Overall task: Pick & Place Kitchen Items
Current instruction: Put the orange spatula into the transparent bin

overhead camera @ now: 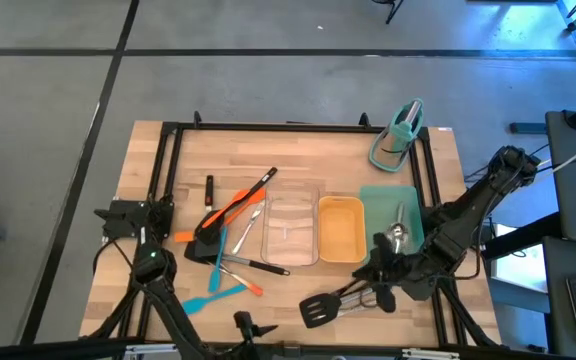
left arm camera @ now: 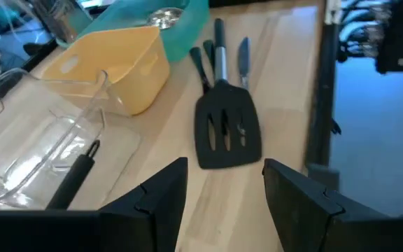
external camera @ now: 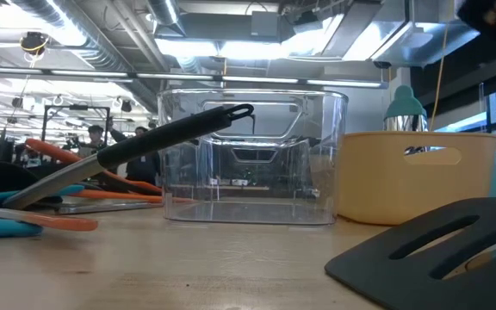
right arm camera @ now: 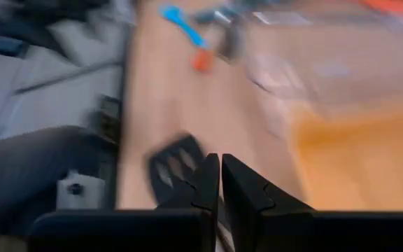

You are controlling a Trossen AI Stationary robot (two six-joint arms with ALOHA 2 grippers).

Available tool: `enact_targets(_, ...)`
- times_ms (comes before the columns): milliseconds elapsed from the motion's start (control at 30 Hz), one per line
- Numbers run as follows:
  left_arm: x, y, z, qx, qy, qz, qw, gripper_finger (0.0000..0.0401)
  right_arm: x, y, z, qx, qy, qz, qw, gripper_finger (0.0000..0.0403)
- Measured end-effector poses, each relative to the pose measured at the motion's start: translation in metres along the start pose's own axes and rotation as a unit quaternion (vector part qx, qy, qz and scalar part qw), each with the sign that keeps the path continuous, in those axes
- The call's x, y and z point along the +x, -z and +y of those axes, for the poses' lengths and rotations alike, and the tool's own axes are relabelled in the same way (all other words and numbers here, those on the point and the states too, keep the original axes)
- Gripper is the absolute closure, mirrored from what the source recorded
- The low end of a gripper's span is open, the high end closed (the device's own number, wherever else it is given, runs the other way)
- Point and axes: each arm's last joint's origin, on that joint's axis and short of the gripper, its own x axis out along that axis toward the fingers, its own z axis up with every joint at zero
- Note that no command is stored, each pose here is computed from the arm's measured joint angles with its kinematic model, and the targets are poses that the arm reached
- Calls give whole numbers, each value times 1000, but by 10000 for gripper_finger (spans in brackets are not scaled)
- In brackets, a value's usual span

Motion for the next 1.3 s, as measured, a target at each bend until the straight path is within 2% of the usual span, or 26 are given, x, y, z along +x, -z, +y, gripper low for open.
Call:
enact_targets(133, 5, -3, 0, -3, 1, -1, 1000, 219, 5, 0, 8, -72, -78, -38, 994, 382)
enact_targets(267, 0, -6, -9, 3, 22, -22, 1000, 222, 10, 9, 6, -99, -125, -61, 985, 382)
enact_targets(467, 2, -15, -18, 27, 53, -39, 998, 251, 16, 24, -5, -117, -141, -93, 979, 382)
enact_targets(600, 5, -19, -19, 19, 57, -45, 997, 282, 15, 24, -4, -129, -159, -121, 971, 382)
enact_targets(833, 33, 6, -31, -23, 59, -60, 996, 337, 12, 23, 0, -148, -200, -125, 960, 382)
enact_targets(967, 41, 8, -36, -36, 71, -76, 994, 361, 11, 25, 2, -150, -206, -124, 959, 382)
enact_targets(1200, 39, -14, -29, 19, 130, -75, 989, 397, 10, 26, 4, -159, -211, -123, 957, 382)
enact_targets(1300, 45, -21, -24, 38, 128, -74, 988, 398, 10, 26, 4, -161, -211, -124, 956, 382)
